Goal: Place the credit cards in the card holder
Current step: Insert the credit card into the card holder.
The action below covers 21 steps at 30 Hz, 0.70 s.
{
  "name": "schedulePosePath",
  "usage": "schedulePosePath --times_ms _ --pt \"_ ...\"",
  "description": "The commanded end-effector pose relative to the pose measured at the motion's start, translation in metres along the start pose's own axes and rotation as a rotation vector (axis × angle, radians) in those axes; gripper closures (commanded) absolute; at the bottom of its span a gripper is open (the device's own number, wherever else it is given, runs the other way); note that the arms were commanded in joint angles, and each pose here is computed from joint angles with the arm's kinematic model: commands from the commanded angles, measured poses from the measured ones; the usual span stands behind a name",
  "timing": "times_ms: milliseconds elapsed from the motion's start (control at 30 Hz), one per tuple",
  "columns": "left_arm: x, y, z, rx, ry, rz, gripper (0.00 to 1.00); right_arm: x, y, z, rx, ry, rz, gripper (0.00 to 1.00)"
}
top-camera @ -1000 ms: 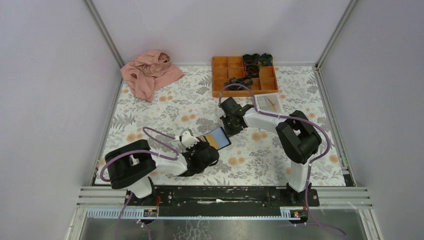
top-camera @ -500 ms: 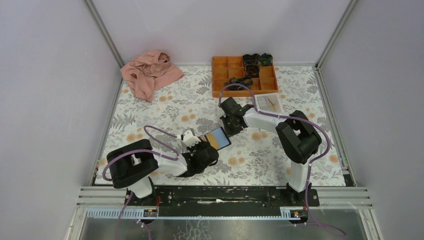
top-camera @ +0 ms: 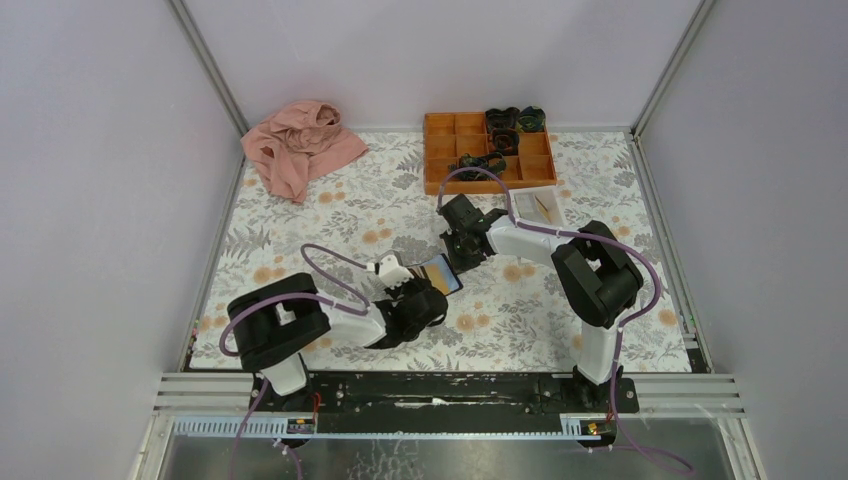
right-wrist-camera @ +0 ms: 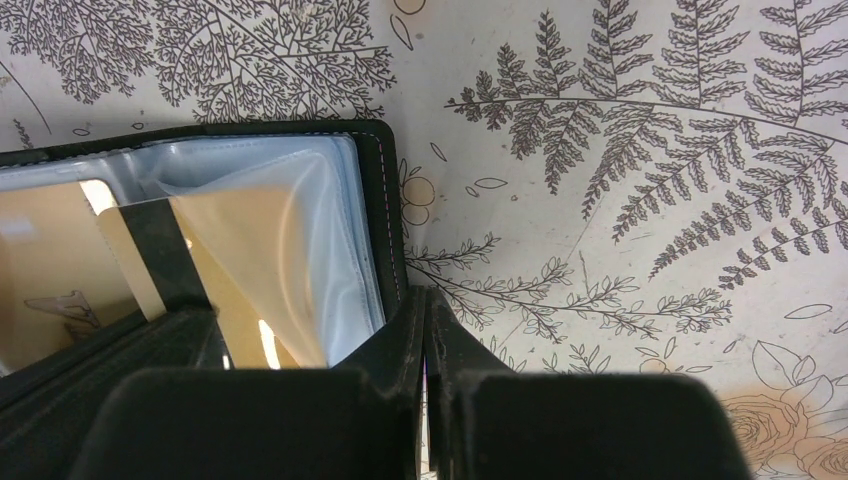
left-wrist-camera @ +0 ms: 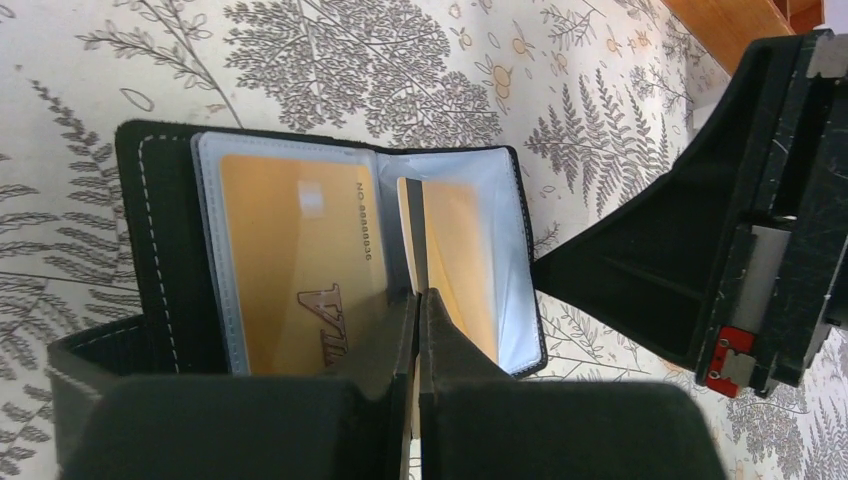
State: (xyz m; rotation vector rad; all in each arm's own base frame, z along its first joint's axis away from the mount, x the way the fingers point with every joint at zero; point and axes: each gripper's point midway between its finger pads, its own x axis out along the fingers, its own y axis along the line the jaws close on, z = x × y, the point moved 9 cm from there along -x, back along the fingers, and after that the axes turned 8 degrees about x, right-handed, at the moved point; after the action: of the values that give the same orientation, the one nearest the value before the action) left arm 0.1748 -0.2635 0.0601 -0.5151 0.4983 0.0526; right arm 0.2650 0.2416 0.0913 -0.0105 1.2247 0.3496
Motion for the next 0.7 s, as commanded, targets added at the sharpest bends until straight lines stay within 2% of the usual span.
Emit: schedulePosePath --times_ms 0,200,300,533,667 --pt "-0.003 0.014 -0.029 0.174 0.195 0.022 1.00 0.028 -0.007 -0.029 -0.009 0.105 -0.059 1.00" --pt "-0.005 0.011 -0.024 0.168 0.195 0.050 0.95 0.028 -0.009 -0.032 -0.008 0.108 -0.068 1.00" --pt "-0.006 0.017 -0.022 0.172 0.186 0.110 1.00 0.028 -0.010 -0.034 -0.008 0.110 -0.069 1.00" --pt "-0.006 0.031 -0.021 0.198 0.170 0.278 1.00 0.027 -0.010 -0.034 -0.011 0.107 -0.066 1.00" --pt "-0.007 0.036 -0.021 0.197 0.162 0.307 1.00 0.028 -0.010 -0.034 -0.014 0.111 -0.068 1.00"
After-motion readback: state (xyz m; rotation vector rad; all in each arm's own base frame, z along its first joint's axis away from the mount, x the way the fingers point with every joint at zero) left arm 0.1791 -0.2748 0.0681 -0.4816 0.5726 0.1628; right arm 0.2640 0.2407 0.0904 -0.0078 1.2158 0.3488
